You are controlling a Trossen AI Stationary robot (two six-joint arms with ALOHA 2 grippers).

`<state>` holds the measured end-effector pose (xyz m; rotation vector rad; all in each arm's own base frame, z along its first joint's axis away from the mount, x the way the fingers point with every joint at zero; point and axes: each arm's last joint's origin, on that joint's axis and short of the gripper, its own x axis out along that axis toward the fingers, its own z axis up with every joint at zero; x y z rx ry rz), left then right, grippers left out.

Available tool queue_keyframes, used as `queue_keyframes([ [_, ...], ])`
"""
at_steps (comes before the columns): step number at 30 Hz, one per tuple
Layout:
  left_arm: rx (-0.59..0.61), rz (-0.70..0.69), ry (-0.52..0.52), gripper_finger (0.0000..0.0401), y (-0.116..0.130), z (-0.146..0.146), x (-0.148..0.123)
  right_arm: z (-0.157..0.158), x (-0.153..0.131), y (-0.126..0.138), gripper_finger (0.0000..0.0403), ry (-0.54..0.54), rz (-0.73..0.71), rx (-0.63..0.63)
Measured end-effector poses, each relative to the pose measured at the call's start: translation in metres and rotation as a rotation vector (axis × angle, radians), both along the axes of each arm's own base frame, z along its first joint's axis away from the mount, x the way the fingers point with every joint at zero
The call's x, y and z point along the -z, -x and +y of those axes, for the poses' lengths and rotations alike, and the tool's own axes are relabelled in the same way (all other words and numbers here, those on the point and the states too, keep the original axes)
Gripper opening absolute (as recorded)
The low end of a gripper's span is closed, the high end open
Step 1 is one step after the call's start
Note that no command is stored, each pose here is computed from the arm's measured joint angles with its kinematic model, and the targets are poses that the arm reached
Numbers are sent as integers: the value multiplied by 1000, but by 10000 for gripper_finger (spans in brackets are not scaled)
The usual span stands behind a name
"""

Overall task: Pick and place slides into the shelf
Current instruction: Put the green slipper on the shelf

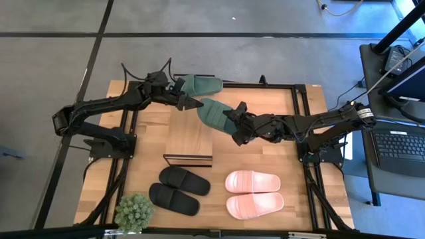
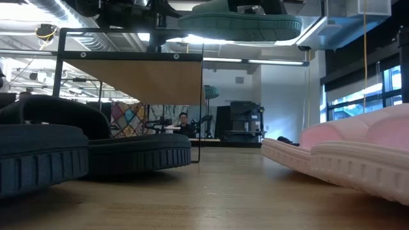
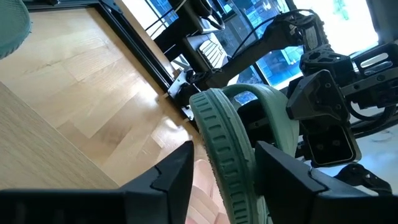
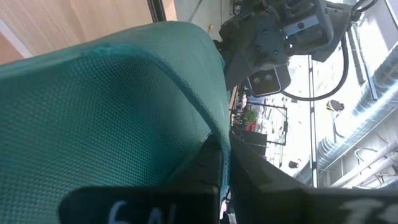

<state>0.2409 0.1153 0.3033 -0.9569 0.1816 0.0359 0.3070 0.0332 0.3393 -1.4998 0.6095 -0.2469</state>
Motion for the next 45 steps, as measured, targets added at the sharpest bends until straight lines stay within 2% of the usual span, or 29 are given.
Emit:
queue_keyframes([
  [11, -6, 1, -2, 152, 0, 0, 0, 0, 0, 0, 13, 0, 1, 2],
  [23, -6, -20, -69, 40, 0, 1, -2, 0, 0, 0, 13, 0, 0, 4],
  [29, 0, -23, -105, 36, 0, 1, -2, 0, 0, 0, 14, -5, -2, 5],
  [34, -12, -24, -102, 36, 2, 5, -2, 1, 1, 0, 70, -67, -32, 18],
  [38, -46, -19, -69, 34, 6, 13, -2, 1, 1, 1, 107, -55, -33, 48],
  [45, -80, -14, 3, 34, 12, 23, -1, -9, -12, 4, 126, -146, -248, 266],
])
